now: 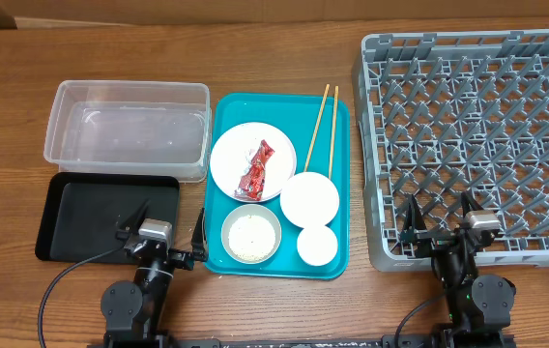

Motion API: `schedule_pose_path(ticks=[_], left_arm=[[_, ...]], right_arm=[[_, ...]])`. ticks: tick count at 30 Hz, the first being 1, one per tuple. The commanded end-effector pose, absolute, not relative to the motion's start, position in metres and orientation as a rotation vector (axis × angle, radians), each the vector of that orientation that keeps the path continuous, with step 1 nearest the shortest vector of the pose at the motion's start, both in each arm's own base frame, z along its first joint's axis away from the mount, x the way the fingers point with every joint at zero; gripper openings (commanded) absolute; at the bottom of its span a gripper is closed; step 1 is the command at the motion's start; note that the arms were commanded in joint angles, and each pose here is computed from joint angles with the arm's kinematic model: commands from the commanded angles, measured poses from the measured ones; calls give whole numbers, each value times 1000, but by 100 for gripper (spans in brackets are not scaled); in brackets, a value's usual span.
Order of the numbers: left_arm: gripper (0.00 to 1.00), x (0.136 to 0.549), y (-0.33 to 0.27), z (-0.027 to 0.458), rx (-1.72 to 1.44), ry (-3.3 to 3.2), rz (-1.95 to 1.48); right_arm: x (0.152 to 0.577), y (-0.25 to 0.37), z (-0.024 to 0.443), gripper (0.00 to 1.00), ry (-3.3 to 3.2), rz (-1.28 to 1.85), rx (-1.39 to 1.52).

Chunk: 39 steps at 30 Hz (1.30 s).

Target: Sort waste into correct bins and load items into the dishwasher

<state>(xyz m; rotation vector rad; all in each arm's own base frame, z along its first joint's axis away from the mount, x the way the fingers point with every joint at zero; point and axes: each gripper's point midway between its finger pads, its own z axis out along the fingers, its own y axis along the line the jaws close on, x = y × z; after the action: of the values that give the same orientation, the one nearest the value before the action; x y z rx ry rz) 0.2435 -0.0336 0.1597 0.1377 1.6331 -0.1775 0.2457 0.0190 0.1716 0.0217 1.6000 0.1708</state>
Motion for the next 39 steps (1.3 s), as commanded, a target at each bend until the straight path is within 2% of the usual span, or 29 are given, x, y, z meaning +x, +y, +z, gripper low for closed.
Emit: schedule_pose_path(ticks=[1, 22, 31, 34, 39], left_arm=[[100, 243, -35, 159, 156, 1628, -165], [100, 243, -36, 162, 160, 1616, -171], [100, 240, -49, 163, -55, 1642, -494], [100, 233, -68, 180, 43, 1585, -592], [100, 220, -75, 235, 120, 1462, -605]], right_arm=[[246, 16, 170, 100, 1593, 160, 32], [246, 18, 172, 100, 1585, 168, 24], [237, 59, 178, 100, 1562, 363, -171], [231, 72, 187, 100, 1532, 420, -239], [216, 79, 233, 100, 1459, 446, -291]])
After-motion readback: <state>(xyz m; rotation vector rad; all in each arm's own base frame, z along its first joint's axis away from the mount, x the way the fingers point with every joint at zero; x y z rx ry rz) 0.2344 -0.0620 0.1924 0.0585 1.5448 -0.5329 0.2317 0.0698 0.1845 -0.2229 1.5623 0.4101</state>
